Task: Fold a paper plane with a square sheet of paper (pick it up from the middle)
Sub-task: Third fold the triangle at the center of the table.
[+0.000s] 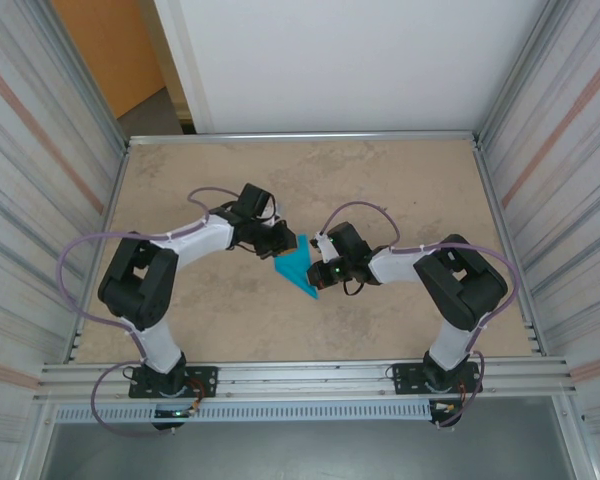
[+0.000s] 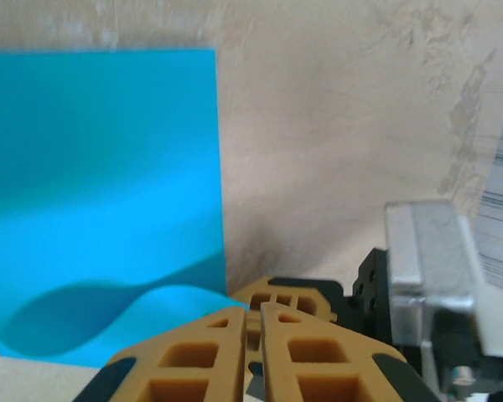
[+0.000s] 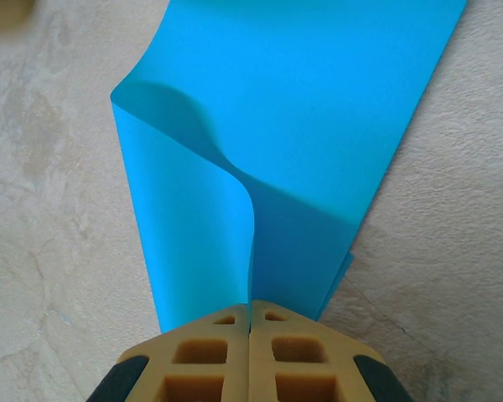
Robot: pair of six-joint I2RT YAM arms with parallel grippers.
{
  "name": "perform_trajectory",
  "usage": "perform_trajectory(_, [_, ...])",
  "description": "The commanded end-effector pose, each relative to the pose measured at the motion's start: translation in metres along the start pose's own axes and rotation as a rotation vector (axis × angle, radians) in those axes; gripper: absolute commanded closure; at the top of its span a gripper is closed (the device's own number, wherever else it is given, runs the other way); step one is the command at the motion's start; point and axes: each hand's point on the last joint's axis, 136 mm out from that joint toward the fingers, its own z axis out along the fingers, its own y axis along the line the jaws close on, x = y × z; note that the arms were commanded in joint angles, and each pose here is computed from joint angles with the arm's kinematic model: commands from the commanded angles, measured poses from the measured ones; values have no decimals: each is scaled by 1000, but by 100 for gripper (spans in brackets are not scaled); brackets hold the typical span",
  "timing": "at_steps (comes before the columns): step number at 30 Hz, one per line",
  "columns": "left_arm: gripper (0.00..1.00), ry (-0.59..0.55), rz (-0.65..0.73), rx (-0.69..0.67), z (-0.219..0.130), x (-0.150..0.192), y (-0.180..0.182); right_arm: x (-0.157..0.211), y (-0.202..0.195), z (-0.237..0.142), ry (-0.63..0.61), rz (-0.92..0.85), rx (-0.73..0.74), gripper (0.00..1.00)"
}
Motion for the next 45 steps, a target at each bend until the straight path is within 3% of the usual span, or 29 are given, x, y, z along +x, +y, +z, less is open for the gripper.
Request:
perform_trajectory(1, [88,24,-42,-8,8,18,4,23,-16,7,90,55,50,97])
perform_trajectory(6, [89,52,-87,-51,20,35,19,24,-17,7,95,56,52,97])
perform_trajectory(37, [91,74,-206,-212,40,50,79,23,-19,9,113,73,71,95])
perform_trajectory(41, [91,79,-221,-244,41,54,90,14,-15,4,96,101,70,87])
perform_trajectory(45, [92,83,-222,-268,42,59,100,-8,-12,-14,29,169,70,69])
